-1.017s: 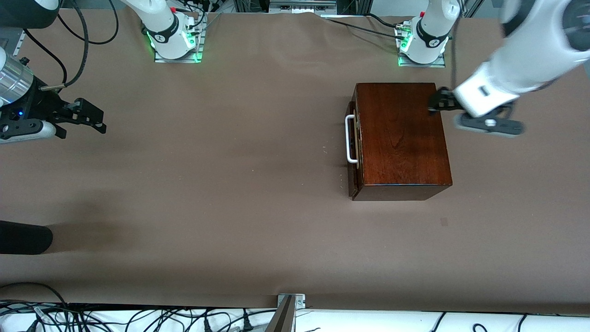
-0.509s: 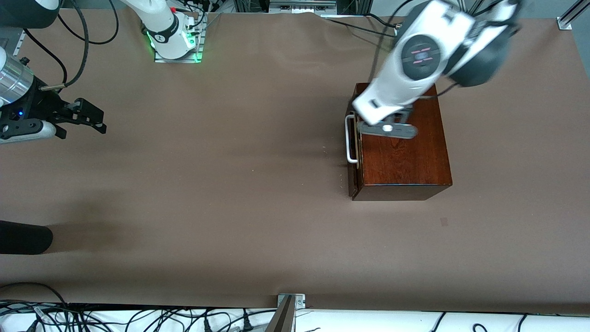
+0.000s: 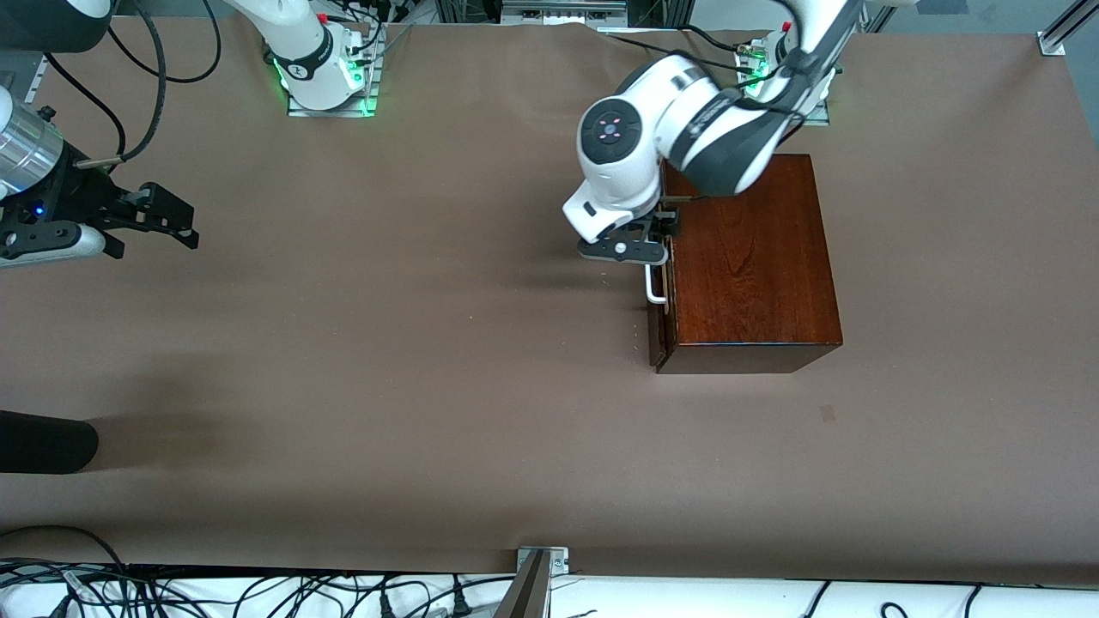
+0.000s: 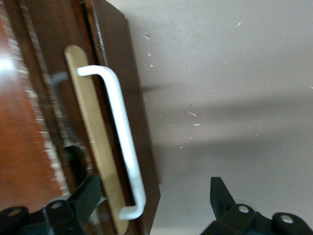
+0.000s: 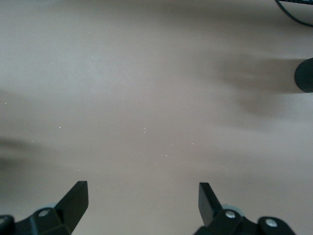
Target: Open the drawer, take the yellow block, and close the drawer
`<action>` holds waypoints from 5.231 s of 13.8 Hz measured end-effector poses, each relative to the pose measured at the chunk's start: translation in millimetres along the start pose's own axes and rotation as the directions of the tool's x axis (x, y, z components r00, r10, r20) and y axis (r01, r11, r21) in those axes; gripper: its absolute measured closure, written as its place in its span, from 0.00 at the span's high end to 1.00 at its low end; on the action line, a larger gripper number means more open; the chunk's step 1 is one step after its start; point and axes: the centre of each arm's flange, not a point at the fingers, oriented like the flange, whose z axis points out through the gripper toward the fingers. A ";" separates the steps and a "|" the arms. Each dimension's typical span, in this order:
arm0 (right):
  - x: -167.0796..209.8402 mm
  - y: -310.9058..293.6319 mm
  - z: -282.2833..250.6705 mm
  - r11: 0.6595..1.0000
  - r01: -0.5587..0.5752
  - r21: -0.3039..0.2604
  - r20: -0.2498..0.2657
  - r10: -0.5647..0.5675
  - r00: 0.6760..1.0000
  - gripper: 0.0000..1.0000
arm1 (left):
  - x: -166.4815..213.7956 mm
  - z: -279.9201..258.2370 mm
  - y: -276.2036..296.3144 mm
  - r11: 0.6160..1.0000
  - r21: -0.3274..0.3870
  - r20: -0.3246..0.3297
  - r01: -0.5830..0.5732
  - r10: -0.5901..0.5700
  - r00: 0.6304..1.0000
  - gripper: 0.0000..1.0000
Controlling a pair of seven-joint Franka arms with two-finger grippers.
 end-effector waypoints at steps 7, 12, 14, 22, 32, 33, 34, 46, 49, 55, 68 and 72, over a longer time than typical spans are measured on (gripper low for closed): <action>0.0 -0.7 -0.2 1.000 0.001 0.000 0.000 -0.001 1.000 1.00 | -9.1 47.8 16.8 0.997 0.055 -0.045 0.045 -0.043 0.998 1.00; 0.1 -1.1 -0.2 1.000 0.002 0.000 0.000 -0.002 1.000 1.00 | -7.0 60.3 18.1 0.998 0.040 -0.049 0.051 -0.049 0.998 1.00; 0.1 -1.3 -0.2 1.000 0.002 0.000 0.000 -0.002 1.000 1.00 | -4.4 66.5 20.1 0.997 0.021 -0.062 0.069 -0.068 0.996 1.00; 0.2 -1.4 -0.5 1.000 0.002 0.000 -0.002 -0.002 1.000 1.00 | -5.4 56.9 49.2 0.991 -0.050 -0.121 0.121 -0.126 0.985 1.00; 0.3 -1.9 -0.7 1.000 0.003 0.000 -0.003 -0.003 1.000 1.00 | 2.4 46.4 112.7 0.987 -0.088 -0.132 0.137 -0.148 0.980 1.00; 0.3 -1.9 -0.7 1.000 0.003 0.000 -0.003 -0.003 1.000 1.00 | 2.7 46.3 113.3 0.986 -0.088 -0.132 0.140 -0.151 0.980 1.00; 0.3 -1.9 -0.7 1.000 0.003 0.000 -0.003 -0.003 1.000 1.00 | 2.7 45.8 114.6 0.986 -0.089 -0.133 0.142 -0.153 0.979 1.00; 1.5 -0.1 -1.8 1.000 0.000 -0.001 -0.015 0.000 1.000 1.00 | -3.2 -46.1 97.7 0.994 -0.026 -0.115 0.111 -0.113 0.987 1.00; 8.4 -0.2 1.1 1.000 0.000 -0.004 -0.046 -0.001 0.999 1.00 | 15.0 -104.0 3.2 0.998 0.036 -0.096 0.053 -0.049 0.994 1.00; 21.3 -32.6 26.7 0.999 0.052 -0.005 -0.032 -0.052 0.998 1.00 | 43.4 -152.7 -161.4 0.999 -0.047 0.001 0.017 -0.017 1.000 1.00; -76.5 -456.2 151.2 0.740 0.662 0.119 -0.075 -0.658 0.749 1.00 | 22.2 -152.6 -437.4 0.989 -0.145 -0.188 0.032 -0.059 0.980 1.00; -124.6 -556.1 192.0 0.592 0.806 0.031 -0.118 -0.798 0.591 1.00 | 8.7 -151.1 -454.2 0.988 -0.147 -0.186 0.050 -0.077 0.980 1.00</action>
